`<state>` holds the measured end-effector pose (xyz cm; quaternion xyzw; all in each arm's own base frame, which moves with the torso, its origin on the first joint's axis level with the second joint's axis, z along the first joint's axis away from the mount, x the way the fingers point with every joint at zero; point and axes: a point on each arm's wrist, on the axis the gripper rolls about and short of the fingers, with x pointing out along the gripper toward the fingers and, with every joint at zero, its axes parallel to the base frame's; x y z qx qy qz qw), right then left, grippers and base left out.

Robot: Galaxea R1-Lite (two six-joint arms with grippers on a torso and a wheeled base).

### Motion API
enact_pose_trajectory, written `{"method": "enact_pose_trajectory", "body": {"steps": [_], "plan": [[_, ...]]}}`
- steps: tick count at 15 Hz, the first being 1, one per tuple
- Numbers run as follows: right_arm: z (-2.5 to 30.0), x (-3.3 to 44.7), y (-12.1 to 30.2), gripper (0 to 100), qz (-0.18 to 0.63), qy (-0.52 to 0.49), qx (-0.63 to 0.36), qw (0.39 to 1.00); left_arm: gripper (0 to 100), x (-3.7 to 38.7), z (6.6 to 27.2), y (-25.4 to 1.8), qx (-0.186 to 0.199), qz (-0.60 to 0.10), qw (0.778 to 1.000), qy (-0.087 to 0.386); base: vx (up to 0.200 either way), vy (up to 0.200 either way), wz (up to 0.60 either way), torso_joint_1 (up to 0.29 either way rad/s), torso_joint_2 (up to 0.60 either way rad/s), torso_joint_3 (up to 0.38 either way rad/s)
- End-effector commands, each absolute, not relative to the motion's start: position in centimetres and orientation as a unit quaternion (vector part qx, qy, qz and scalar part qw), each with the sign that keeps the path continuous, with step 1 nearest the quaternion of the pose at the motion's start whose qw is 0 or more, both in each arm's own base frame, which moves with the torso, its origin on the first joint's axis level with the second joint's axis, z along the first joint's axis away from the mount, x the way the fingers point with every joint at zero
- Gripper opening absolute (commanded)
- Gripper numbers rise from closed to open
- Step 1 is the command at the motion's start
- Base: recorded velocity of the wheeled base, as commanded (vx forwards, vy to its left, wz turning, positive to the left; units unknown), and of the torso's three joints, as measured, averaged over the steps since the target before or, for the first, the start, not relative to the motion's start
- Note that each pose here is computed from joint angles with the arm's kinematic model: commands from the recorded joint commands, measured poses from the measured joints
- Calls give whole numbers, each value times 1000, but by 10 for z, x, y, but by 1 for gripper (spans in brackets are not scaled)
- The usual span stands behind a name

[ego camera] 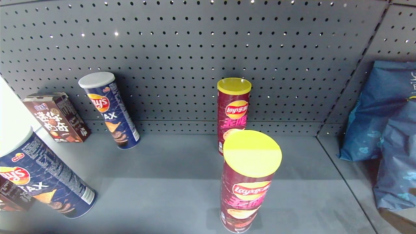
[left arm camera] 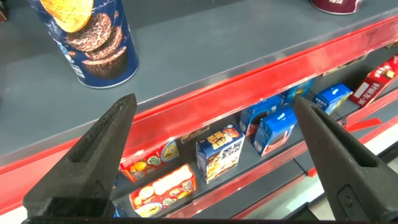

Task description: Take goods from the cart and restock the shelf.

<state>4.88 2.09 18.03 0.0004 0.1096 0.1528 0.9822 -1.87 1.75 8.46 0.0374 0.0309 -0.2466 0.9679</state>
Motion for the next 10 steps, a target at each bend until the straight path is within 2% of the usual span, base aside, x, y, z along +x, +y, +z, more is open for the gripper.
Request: {"method": "enact_pose_trajectory", "body": {"steps": [1,2,3,4,5,7,10], "plan": [[133,5,-4,100,0,50,37,998,100,-18,85,17,39,-246,968,33,0,0,0,0,0,0],[125,2,-4,100,-29,49,39,998,100,-18,84,17,39,-246,968,33,0,0,0,0,0,0],[102,-7,-4,100,-134,37,44,989,100,-18,84,17,40,-245,968,33,0,0,0,0,0,0],[88,-12,-1,100,-178,24,45,983,100,-18,84,17,40,-245,968,33,0,0,0,0,0,0],[78,-19,4,100,-194,13,27,981,100,-18,84,17,41,-244,968,33,0,0,0,0,0,0],[75,-22,7,100,-163,4,-16,986,100,-18,85,17,41,-245,968,33,0,0,0,0,0,0],[75,-22,7,100,-153,4,-15,988,100,-19,84,17,41,-244,968,32,0,0,0,0,0,0]]}}
